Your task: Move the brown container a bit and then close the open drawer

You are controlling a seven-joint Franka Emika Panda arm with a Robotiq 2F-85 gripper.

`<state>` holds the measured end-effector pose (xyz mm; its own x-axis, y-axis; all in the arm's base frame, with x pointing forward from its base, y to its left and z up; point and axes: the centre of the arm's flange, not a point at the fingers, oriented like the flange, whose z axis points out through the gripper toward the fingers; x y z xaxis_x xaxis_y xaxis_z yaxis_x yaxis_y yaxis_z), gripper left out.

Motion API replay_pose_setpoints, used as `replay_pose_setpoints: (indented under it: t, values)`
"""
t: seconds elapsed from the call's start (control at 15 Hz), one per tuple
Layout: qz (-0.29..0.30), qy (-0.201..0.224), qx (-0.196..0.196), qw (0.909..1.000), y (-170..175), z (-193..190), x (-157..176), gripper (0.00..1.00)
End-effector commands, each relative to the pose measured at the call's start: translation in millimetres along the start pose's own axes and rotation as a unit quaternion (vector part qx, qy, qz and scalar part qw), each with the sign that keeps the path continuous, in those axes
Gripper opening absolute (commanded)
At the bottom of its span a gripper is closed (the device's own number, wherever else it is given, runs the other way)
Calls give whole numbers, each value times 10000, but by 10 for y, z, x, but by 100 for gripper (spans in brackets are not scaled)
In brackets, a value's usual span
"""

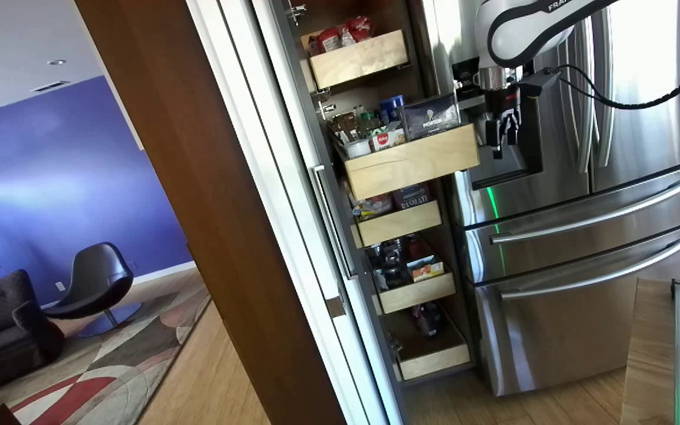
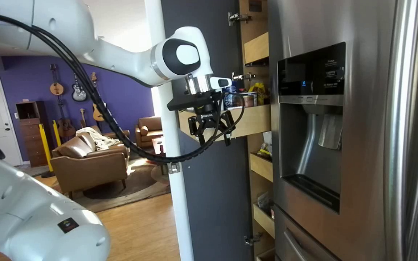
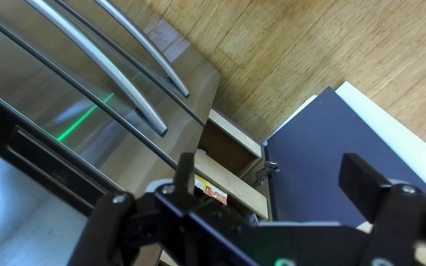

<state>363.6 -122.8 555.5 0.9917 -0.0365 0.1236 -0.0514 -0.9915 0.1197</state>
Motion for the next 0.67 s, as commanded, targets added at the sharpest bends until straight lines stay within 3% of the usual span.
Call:
replay_pose_setpoints:
  t: [0.0, 0.33, 0.6]
  values:
    - [306, -42, -64, 9995, 178, -174, -40, 100]
    - [914, 132, -76, 9957, 631, -613, -148, 100]
    - [1061, 692, -45, 9919, 847, -1085, -134, 100]
